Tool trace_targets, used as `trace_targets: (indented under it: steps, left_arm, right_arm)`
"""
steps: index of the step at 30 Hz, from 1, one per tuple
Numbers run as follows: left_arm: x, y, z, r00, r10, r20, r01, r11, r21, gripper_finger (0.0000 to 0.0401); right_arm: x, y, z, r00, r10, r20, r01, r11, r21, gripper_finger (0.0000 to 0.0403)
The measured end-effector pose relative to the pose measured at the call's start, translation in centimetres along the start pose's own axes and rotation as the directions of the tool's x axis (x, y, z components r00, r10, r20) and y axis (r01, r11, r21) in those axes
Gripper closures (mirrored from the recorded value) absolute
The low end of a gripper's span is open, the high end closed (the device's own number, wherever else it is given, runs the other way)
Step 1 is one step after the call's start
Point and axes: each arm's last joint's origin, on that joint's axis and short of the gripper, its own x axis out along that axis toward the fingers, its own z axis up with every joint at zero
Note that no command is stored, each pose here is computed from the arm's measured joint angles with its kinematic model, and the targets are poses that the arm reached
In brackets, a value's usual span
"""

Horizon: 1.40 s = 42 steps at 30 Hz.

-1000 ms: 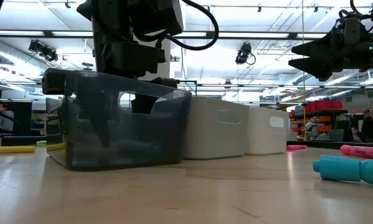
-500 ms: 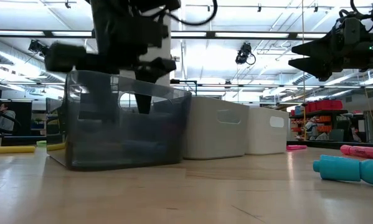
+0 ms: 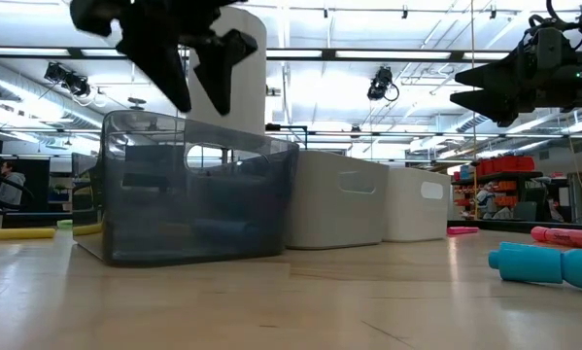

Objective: Pick & Place Markers
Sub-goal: Put the bottom yellow marker into the gray bin

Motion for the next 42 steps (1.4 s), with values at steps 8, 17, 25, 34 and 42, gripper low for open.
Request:
trace_targets:
  steps: [8,17,25,34,42]
  left_arm:
    - [-3.8,0.7,0.1,0.999,0.033,0.016,-0.031,0.988,-0.150,0.0153]
    - [-7.2,1.7,0.4,0.998,0.069,-0.014,-0.068,0.901,-0.429,0.0153]
    - [-8.5,2.7,0.4,0.998,0.063,-0.008,-0.049,0.671,-0.740,0.0153]
    - [-8.4,3.4,0.0,0.997,-0.066,0.038,0.060,0.379,-0.923,0.0153]
    - [-8.4,3.2,-0.4,0.996,-0.087,-0.008,0.020,0.321,-0.947,0.0153]
  right_arm:
    - [0.0,0.0,0.0,1.000,0.000,0.000,0.000,1.000,0.000,0.0101]
    - [0.0,0.0,0.0,1.000,0.000,0.001,0.000,1.000,0.000,0.0101]
    - [0.0,0.0,0.0,1.000,0.000,0.002,0.000,1.000,0.000,0.0101]
    - [0.0,0.0,0.0,1.000,0.000,0.001,0.000,1.000,0.000,0.0101]
    - [0.0,0.0,0.0,1.000,0.000,0.001,0.000,1.000,0.000,0.0101]
